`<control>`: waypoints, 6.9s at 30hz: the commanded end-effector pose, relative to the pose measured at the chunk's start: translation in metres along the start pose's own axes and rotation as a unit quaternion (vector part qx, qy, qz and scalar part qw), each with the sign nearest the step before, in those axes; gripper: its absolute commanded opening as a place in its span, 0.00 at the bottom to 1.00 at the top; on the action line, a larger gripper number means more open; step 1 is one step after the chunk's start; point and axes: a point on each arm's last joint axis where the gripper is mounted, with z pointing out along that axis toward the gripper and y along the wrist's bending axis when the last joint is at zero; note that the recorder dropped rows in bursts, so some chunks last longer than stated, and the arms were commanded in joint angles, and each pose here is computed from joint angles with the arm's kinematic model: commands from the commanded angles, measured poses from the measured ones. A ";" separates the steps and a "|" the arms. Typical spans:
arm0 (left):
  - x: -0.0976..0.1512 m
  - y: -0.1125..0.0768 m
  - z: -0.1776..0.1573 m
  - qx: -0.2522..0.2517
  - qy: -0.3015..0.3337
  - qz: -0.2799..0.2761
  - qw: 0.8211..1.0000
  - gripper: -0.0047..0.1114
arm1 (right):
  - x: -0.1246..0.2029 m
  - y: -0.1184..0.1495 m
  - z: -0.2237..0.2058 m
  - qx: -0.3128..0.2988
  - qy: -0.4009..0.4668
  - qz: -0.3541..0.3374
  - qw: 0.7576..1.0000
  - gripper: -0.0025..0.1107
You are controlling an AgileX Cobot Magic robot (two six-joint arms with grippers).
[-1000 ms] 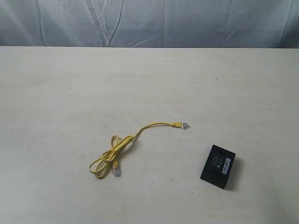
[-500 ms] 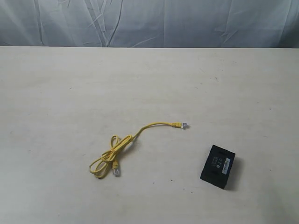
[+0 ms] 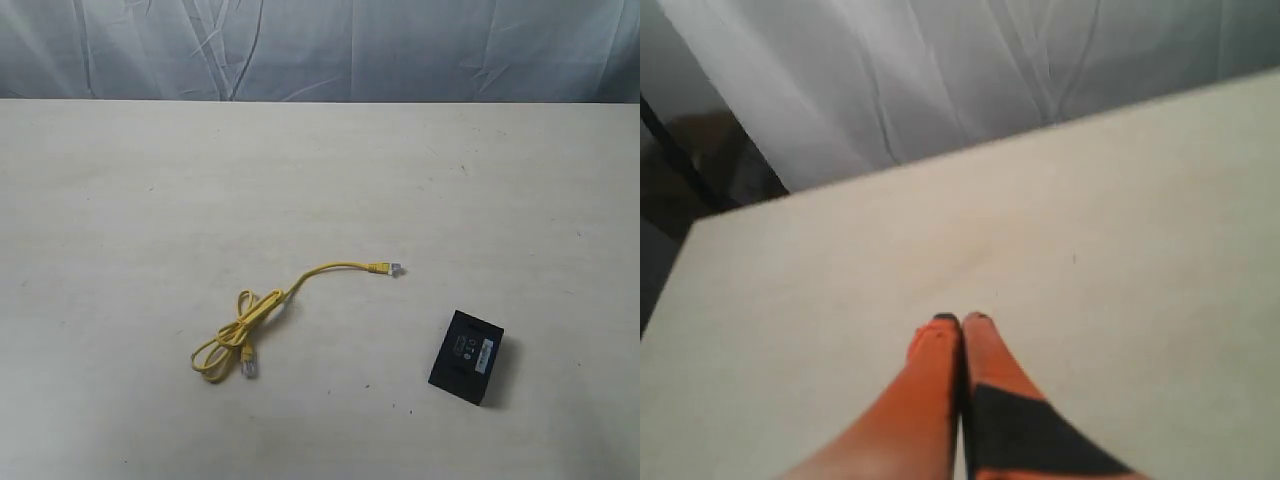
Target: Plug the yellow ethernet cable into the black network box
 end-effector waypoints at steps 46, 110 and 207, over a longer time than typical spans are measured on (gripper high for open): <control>-0.012 -0.308 0.276 0.485 0.171 0.457 0.726 0.28 | 0.000 0.000 0.000 -0.002 -0.007 0.001 1.000 0.01; -0.025 -0.238 0.187 0.411 0.202 0.424 0.781 0.04 | -0.057 0.001 -0.019 -0.013 -0.293 0.026 0.956 0.01; 0.050 -0.354 0.151 0.479 0.208 0.349 0.778 0.04 | -0.003 0.072 0.199 -0.089 0.511 0.019 0.855 0.01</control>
